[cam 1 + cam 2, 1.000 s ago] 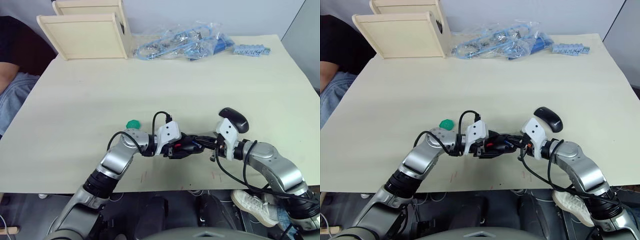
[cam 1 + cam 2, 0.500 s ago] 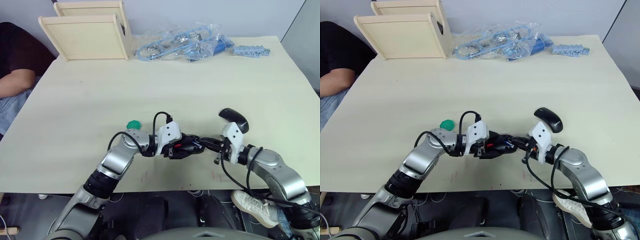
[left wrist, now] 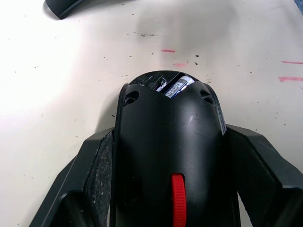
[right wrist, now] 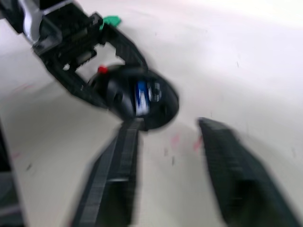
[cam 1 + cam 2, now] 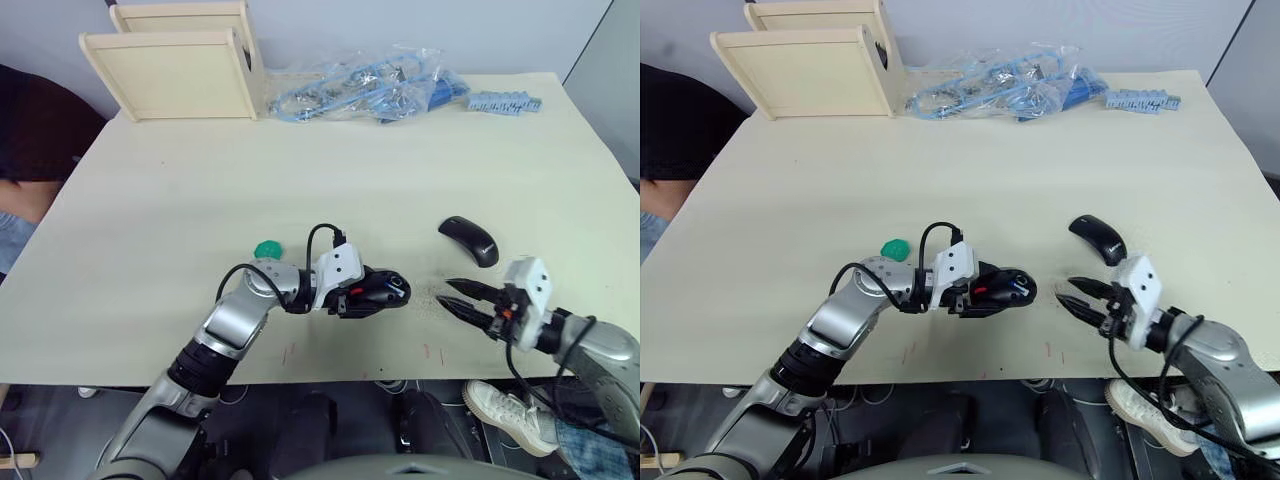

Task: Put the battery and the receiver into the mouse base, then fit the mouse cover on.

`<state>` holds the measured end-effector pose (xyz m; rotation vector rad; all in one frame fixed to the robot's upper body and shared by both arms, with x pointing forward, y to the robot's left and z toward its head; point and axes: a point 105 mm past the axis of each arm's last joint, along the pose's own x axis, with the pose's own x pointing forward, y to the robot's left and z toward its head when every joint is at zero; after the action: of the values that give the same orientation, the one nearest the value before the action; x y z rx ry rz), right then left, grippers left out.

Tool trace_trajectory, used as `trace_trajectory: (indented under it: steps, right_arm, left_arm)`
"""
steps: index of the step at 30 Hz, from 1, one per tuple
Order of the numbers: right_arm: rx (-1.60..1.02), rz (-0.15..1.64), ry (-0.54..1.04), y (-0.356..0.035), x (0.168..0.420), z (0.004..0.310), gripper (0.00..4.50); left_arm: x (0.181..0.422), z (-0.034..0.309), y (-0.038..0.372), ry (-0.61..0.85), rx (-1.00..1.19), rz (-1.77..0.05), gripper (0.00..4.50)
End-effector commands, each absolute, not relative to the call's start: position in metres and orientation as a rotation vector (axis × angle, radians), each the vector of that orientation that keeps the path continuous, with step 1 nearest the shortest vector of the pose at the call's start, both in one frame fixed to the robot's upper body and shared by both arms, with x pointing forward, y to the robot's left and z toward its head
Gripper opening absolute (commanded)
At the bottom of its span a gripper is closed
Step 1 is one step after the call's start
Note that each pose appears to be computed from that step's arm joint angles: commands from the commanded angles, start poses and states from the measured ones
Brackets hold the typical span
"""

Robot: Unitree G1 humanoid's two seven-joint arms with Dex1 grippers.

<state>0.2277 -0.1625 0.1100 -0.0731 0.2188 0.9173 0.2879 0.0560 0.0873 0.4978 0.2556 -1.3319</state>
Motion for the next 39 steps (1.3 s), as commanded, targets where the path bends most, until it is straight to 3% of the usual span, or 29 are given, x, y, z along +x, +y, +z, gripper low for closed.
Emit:
trace_trajectory:
  steps: [1, 5, 7, 9, 19, 26, 28, 39]
  right_arm:
    - [-0.109, 0.971, 0.151, -0.165, 0.216, 0.128, 4.30]
    - [-0.132, 0.991, 0.161, -0.169, 0.210, 0.127, 4.46]
    - [-0.132, 0.988, 0.169, -0.175, 0.207, 0.126, 4.50]
    - [-0.131, 0.981, 0.172, -0.179, 0.204, 0.125, 4.50]
    - [-0.118, 0.902, 0.150, -0.192, 0.205, 0.122, 4.50]
    - [-0.166, 0.793, 0.117, -0.212, 0.227, 0.128, 4.50]
    - [-0.153, 0.788, 0.106, -0.216, 0.232, 0.130, 4.50]
    - [-0.089, 0.749, 0.187, -0.231, 0.270, 0.141, 4.50]
  left_arm:
    - [0.285, 0.081, 0.059, 0.282, 0.493, -1.339, 2.94]
    - [0.285, 0.081, 0.060, 0.281, 0.483, -1.341, 2.94]
    - [0.285, 0.088, 0.061, 0.259, 0.460, -1.334, 3.99]
    - [0.285, 0.096, 0.064, 0.232, 0.440, -1.324, 4.43]
    - [0.266, 0.129, 0.108, 0.172, 0.231, -1.186, 4.43]
    - [0.244, 0.125, 0.144, 0.208, 0.132, -1.048, 4.43]
    - [0.239, 0.131, 0.146, 0.126, 0.052, -1.046, 4.43]
    - [0.194, 0.121, 0.178, 0.033, -0.023, -1.032, 4.43]
